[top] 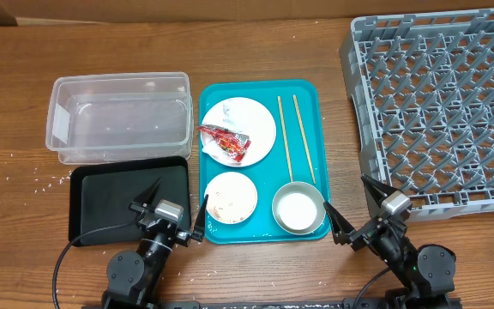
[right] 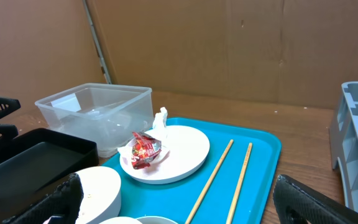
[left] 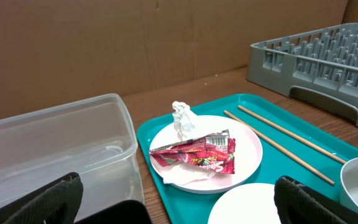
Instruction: Sort waste into correct bins and load items into the dishwasher
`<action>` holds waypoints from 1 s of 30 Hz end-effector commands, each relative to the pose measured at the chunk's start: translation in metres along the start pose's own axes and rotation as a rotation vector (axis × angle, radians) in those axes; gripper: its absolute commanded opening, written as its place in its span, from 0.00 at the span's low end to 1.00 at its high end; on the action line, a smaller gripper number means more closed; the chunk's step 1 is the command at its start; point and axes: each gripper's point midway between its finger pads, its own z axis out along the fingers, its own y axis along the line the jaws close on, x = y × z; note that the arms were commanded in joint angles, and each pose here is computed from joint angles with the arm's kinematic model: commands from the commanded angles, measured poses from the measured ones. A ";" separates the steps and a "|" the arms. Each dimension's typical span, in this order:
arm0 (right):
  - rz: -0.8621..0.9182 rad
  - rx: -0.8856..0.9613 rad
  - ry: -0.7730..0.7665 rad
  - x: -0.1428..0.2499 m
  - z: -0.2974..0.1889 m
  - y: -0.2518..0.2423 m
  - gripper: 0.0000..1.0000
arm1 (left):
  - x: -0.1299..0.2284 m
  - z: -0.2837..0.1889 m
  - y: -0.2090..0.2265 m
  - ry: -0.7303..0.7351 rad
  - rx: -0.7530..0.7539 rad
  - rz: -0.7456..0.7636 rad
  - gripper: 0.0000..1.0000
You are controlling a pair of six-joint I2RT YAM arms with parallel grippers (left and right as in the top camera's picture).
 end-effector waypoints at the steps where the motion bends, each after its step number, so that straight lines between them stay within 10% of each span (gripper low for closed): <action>1: -0.015 0.033 -0.005 0.002 0.000 -0.006 1.00 | 0.000 0.000 0.001 -0.004 -0.006 0.002 1.00; 30: -0.015 0.062 -0.010 0.001 -0.001 -0.011 1.00 | 0.000 0.000 0.000 -0.005 -0.001 0.001 1.00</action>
